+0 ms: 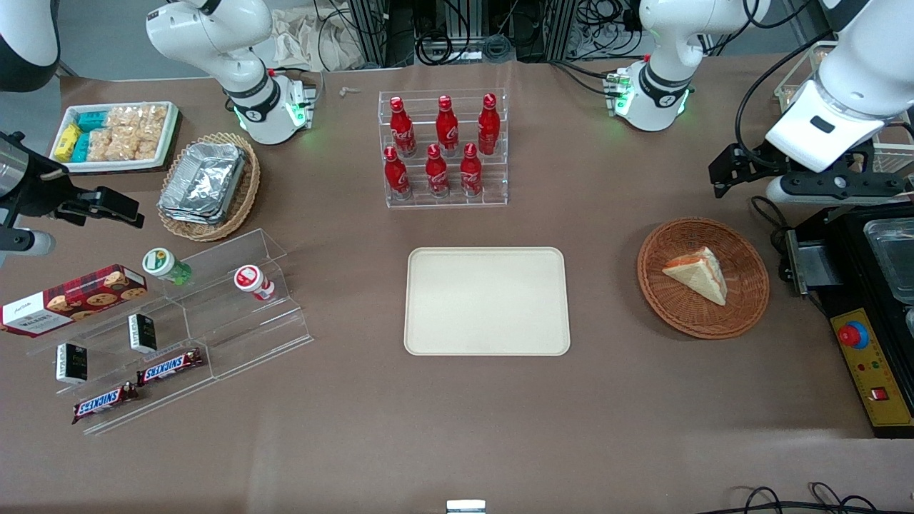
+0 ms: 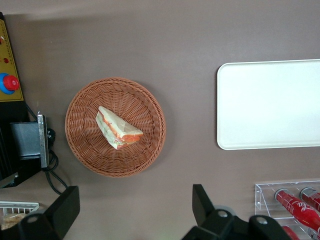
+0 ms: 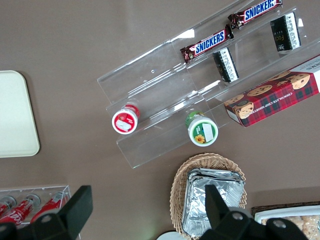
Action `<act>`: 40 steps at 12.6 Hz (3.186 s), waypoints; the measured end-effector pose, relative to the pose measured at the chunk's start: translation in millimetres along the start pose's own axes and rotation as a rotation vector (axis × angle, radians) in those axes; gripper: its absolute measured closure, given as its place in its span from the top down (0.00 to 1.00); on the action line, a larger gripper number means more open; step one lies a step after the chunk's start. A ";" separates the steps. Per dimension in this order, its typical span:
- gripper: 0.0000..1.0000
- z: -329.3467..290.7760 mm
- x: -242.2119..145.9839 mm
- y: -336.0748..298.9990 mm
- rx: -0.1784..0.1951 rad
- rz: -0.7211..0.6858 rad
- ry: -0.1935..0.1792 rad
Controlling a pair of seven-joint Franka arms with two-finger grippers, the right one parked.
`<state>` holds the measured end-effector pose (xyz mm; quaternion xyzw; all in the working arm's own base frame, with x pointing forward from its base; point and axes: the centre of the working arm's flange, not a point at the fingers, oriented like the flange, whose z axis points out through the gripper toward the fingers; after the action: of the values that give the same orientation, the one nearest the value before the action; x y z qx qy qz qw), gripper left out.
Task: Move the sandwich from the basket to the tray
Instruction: 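Move the left gripper over the sandwich in the wicker basket, then lower the left gripper and close it on the wrapped sandwich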
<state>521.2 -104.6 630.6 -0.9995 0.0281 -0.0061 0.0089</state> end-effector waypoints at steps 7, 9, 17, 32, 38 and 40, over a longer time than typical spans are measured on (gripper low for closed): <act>1.00 4.3 -0.5 -16.6 0.003 -0.035 -0.033; 1.00 10.1 -3.4 -35.8 0.007 -0.095 -0.080; 1.00 83.2 -8.7 -92.6 0.026 -0.552 -0.143; 1.00 312.7 -23.4 -116.7 0.021 -1.012 -0.097; 1.00 364.1 -20.1 -116.0 0.022 -1.038 -0.137; 1.00 381.8 -18.5 -116.2 0.024 -1.039 -0.132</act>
<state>514.1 19.1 250.8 -0.8797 -0.4723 0.0529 0.0180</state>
